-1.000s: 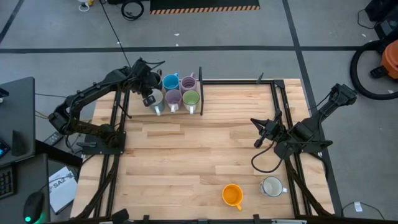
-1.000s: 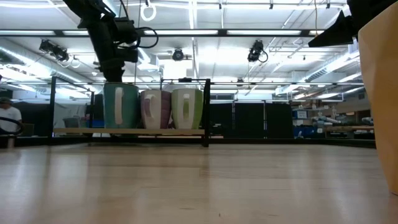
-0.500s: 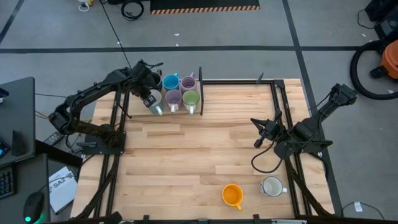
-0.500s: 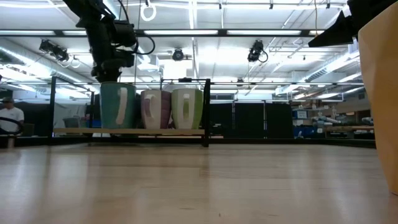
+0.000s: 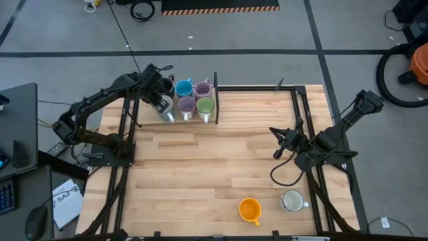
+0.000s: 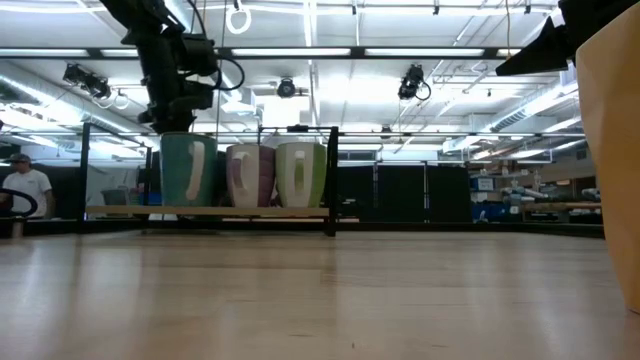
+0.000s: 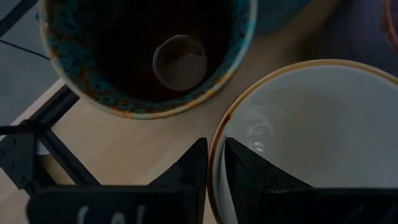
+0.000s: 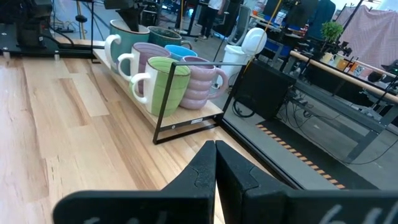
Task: Place coffee mugs
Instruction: Put the light blue mug on the shelf
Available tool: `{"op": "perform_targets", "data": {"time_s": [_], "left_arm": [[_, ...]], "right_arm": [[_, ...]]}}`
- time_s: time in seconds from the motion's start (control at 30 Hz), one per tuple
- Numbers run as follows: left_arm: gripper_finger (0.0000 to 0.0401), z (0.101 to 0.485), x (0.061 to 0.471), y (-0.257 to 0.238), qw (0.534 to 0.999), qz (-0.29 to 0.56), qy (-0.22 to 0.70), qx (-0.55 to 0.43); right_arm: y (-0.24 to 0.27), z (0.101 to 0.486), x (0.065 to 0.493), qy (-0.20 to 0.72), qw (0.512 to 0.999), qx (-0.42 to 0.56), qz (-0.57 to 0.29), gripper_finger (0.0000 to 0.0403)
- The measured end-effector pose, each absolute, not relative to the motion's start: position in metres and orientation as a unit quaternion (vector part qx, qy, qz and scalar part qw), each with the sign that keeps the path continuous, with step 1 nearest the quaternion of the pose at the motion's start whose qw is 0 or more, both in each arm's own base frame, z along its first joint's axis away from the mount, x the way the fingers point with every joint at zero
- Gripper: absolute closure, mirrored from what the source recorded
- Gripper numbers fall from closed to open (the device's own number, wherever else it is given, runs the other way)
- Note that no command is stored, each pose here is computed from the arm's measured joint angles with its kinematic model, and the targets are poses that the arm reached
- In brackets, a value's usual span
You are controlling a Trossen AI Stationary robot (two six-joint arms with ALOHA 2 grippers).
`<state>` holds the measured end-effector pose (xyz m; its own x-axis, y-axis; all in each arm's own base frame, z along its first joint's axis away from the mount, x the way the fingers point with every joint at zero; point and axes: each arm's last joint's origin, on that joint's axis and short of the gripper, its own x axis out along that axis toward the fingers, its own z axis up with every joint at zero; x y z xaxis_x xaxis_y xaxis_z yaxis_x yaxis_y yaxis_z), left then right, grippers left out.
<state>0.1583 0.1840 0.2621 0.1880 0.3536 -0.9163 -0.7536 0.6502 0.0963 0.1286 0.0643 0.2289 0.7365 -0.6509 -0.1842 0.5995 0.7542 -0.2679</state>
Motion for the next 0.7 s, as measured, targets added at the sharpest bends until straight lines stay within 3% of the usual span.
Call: {"op": "perform_targets", "data": {"time_s": [0.4,0.7], "left_arm": [[0.0338,0.2621,0.1587,0.1839,0.748,0.37,0.512,-0.206],[0.0267,0.262,0.1585,0.1836,0.746,0.37,0.512,-0.208]], "right_arm": [[0.0643,0.2289,0.1286,0.134,0.927,-0.096,-0.337,0.0391],[0.0643,0.229,0.1286,0.134,0.927,-0.096,-0.337,0.0391]]}}
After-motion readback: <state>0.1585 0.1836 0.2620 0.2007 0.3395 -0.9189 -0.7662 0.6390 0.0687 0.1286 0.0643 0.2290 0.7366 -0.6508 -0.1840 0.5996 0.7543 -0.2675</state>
